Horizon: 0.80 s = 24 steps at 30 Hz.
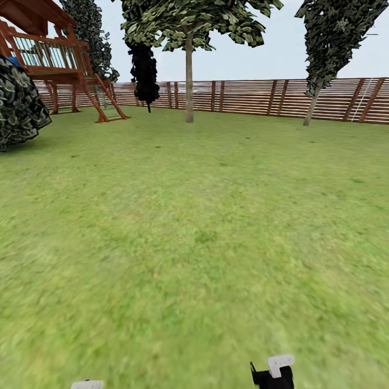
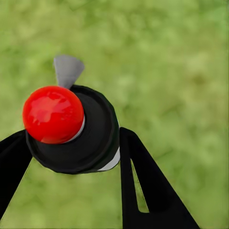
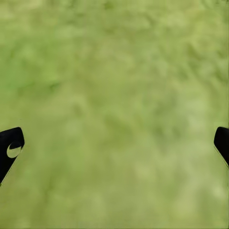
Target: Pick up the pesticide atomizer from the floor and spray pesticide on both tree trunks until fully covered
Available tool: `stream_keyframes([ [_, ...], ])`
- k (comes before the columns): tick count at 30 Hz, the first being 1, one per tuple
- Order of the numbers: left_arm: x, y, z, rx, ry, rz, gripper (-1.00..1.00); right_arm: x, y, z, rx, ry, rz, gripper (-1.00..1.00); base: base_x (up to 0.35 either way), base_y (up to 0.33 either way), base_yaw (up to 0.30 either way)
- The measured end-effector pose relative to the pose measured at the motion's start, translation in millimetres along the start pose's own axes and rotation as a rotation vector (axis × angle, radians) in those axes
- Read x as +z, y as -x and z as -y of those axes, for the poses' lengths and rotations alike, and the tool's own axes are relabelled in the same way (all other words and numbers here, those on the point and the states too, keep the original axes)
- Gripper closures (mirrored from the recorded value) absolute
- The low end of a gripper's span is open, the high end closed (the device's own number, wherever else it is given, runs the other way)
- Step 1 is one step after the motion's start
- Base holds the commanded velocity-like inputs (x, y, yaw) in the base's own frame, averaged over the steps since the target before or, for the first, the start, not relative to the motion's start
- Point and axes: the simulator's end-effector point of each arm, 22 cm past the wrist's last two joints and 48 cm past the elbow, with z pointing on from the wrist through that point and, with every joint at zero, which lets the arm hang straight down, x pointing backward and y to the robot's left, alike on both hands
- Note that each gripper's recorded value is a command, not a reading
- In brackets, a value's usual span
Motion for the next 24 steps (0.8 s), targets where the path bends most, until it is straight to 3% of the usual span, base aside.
stream_keyframes([
  [24, 0.0, 0.1, 0.0, 0.000, 0.000, 0.000, 1.00, 0.0, 0.6, -3.4, 0.002, 0.004, 0.001, -1.00, 0.340, 0.000, 0.024],
])
